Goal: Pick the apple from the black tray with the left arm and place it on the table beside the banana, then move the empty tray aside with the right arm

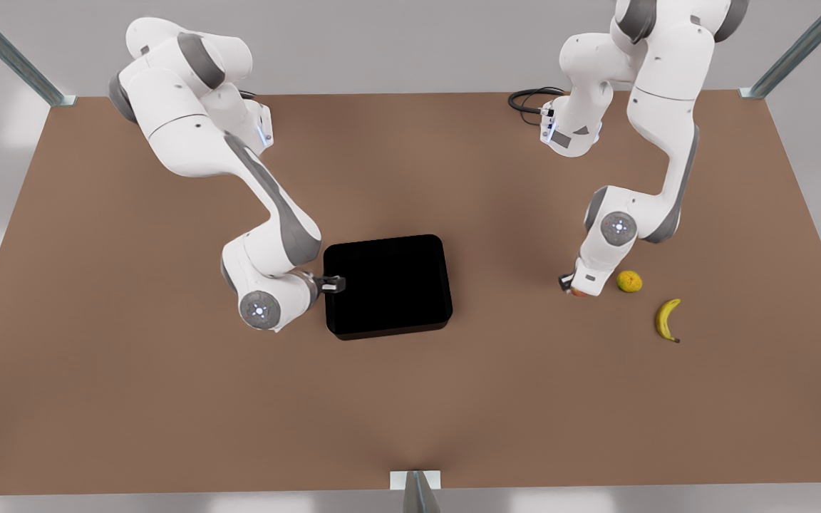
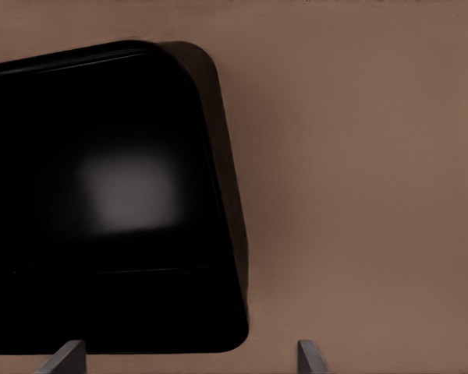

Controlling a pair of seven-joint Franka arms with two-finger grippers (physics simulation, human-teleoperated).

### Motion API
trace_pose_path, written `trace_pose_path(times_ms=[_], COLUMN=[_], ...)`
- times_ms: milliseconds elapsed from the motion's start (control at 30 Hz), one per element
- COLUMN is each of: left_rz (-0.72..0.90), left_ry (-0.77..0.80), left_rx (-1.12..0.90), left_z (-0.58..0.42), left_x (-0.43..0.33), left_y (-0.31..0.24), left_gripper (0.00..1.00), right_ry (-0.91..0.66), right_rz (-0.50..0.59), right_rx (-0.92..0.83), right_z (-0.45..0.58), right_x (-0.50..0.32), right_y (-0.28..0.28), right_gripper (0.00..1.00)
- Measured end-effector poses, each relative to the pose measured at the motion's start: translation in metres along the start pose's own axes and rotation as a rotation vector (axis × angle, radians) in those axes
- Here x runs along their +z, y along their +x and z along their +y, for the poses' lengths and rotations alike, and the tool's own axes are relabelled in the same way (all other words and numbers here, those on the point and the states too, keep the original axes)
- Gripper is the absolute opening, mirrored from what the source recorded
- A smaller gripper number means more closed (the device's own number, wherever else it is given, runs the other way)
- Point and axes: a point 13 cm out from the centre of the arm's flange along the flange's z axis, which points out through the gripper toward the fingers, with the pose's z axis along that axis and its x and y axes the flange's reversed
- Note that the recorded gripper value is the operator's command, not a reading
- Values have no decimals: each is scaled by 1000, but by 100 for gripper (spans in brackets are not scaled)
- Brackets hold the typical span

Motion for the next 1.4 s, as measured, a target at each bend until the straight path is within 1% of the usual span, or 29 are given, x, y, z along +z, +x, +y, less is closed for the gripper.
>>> trace_pose_path(times_ms=[133, 267, 400, 533, 567, 600, 633, 767, 833, 900, 967, 1033, 1100, 1267, 1300, 1400], left_rz=[-77, -127, -61, 23, 32, 39, 46, 59, 67, 74, 78, 80, 82, 86, 86, 86], left_ry=[34, 5, -21, 8, 14, 20, 25, 43, 51, 55, 57, 58, 58, 57, 54, 37], left_rx=[117, 136, 206, 221, 229, 237, 243, 271, 284, 300, 318, 335, 352, 386, 391, 395], left_z=[-3, 61, 84, 78, 76, 75, 74, 72, 71, 70, 69, 69, 68, 68, 68, 70], left_x=[-22, -43, -16, 15, 18, 20, 22, 27, 30, 35, 38, 41, 46, 53, 54, 55], left_y=[-20, -57, -48, -32, -30, -30, -29, -29, -29, -28, -29, -30, -32, -35, -35, -35], left_gripper=[100, 100, 100, 100, 100, 100, 100, 100, 100, 100, 100, 100, 100, 100, 100, 100], right_ry=[47, 63, 55, 48, 46, 44, 42, 34, 26, 17, 9, 5, 0, -8, -10, -13], right_rz=[-26, -70, -92, -89, -91, -92, -94, -94, -99, -105, -110, -116, -121, -130, -135, -162], right_rx=[44, 63, 57, 25, 16, 6, -3, -36, -52, -68, -83, -95, -104, -128, -134, -147], right_z=[-11, -10, -8, -6, -6, -6, -6, -4, -1, 3, 6, 9, 11, 16, 18, 20], right_x=[27, 38, 50, 67, 69, 71, 72, 82, 85, 85, 84, 82, 80, 73, 69, 47], right_y=[-20, -31, -45, -54, -56, -58, -59, -65, -68, -69, -69, -70, -70, -68, -67, -63], right_gripper=[99, 100, 100, 100, 98, 91, 89, 74, 62, 39, 31, 26, 23, 19, 16, 15])
